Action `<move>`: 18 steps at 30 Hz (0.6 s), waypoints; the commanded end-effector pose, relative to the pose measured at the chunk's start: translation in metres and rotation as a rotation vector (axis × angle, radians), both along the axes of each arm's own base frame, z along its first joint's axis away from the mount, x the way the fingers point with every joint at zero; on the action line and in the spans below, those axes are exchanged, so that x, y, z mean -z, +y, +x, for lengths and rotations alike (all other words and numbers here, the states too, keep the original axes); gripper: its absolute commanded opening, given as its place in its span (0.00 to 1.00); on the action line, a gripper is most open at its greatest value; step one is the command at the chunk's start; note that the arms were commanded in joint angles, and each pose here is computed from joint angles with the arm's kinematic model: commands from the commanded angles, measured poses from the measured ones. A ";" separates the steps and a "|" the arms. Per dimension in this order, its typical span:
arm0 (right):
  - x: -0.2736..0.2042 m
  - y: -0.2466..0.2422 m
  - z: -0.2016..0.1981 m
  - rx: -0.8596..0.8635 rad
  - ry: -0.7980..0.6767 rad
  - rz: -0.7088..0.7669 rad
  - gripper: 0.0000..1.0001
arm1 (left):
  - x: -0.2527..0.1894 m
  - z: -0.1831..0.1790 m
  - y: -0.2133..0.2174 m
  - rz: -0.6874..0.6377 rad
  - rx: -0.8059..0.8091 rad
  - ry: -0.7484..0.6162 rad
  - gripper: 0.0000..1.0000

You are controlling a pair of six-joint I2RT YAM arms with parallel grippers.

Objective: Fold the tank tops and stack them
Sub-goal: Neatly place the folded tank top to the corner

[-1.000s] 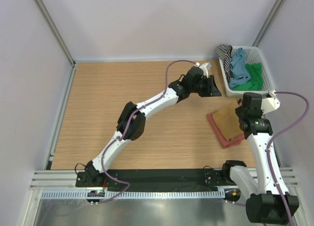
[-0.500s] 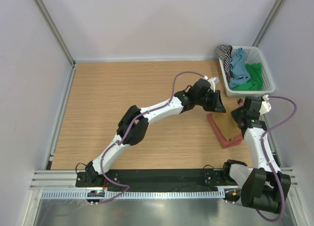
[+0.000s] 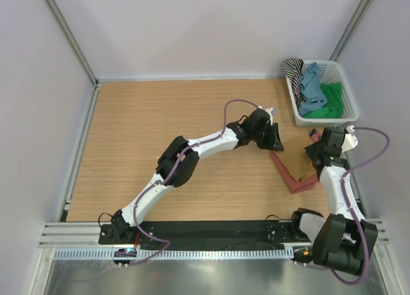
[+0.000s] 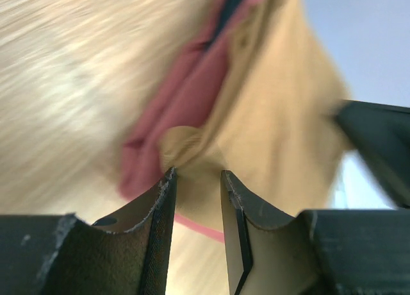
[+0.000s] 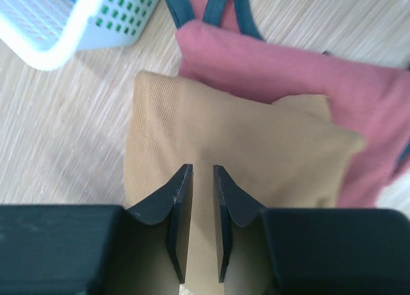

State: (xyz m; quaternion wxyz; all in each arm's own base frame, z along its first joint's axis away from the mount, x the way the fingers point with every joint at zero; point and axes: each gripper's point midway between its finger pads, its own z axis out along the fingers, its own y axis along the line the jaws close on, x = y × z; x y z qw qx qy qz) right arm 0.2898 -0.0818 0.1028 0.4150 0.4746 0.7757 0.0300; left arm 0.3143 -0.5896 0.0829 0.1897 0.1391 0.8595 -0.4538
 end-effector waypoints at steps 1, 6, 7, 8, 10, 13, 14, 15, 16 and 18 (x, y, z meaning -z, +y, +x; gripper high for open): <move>-0.042 -0.023 -0.007 0.075 -0.053 -0.126 0.25 | 0.000 0.009 0.002 0.021 -0.018 -0.034 0.35; -0.017 -0.032 -0.023 0.140 0.029 -0.116 0.20 | -0.006 0.015 0.009 0.047 -0.038 -0.069 0.35; -0.010 -0.031 -0.023 0.135 0.050 -0.097 0.14 | -0.006 0.015 0.011 0.049 -0.038 -0.067 0.35; 0.007 -0.034 -0.025 0.147 0.107 -0.073 0.09 | -0.006 0.014 0.011 0.049 -0.037 -0.068 0.35; 0.023 -0.043 -0.034 0.198 0.167 -0.044 0.01 | -0.008 0.012 0.013 0.051 -0.034 -0.070 0.35; 0.041 -0.051 -0.046 0.258 0.227 -0.031 0.01 | -0.012 0.011 0.015 0.050 -0.034 -0.071 0.35; 0.042 -0.057 -0.054 0.300 0.249 -0.058 0.01 | -0.020 0.011 0.016 0.040 -0.031 -0.080 0.37; 0.041 -0.061 -0.060 0.335 0.260 -0.072 0.01 | -0.023 0.010 0.016 0.038 -0.028 -0.081 0.39; 0.039 -0.065 -0.066 0.373 0.267 -0.090 0.01 | -0.027 0.008 0.016 0.034 -0.025 -0.084 0.41; 0.025 -0.075 -0.076 0.434 0.260 -0.140 0.01 | -0.044 0.008 0.020 0.018 -0.027 -0.106 0.50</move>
